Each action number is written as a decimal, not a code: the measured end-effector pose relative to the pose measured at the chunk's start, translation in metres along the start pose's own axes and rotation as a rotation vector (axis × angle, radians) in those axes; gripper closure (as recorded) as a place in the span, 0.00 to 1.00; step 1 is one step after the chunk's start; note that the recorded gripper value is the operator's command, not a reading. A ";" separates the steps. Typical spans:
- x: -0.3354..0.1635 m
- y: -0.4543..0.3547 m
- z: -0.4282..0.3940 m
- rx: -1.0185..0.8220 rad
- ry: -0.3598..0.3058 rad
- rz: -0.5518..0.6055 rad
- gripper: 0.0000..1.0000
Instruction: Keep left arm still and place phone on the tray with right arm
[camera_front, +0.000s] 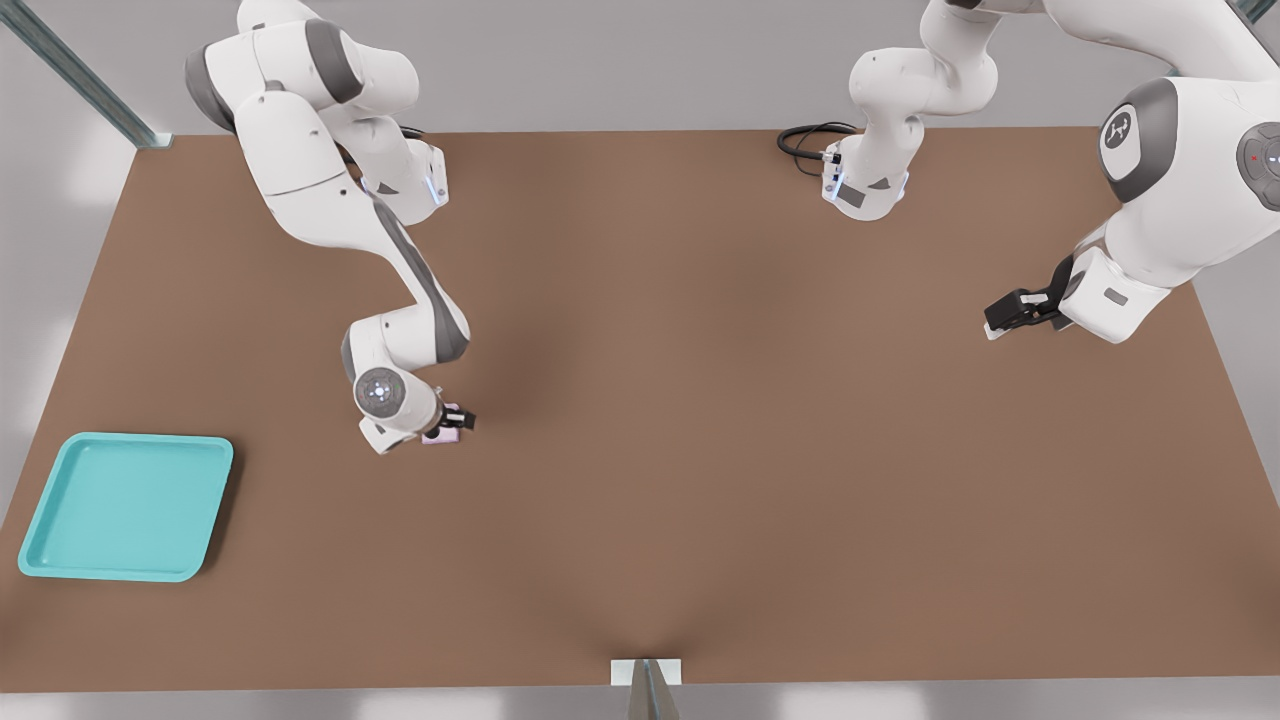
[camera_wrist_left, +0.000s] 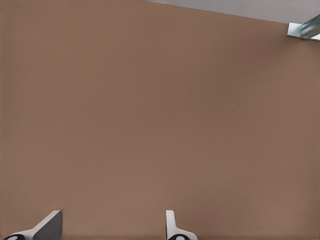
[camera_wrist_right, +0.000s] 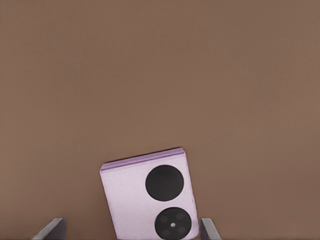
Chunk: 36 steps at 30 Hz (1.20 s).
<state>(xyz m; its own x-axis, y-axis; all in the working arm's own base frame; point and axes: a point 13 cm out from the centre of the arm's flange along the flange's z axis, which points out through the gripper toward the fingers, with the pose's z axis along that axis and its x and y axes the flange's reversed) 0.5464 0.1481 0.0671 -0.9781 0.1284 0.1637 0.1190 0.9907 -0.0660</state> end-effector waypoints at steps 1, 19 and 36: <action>0.001 -0.001 0.004 -0.002 -0.002 -0.005 0.00; -0.011 -0.003 0.032 -0.023 -0.025 -0.068 0.00; -0.013 -0.003 0.044 -0.029 -0.014 -0.104 0.28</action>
<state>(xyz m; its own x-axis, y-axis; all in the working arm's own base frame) 0.5514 0.1419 0.0213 -0.9877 0.0244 0.1543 0.0214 0.9996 -0.0206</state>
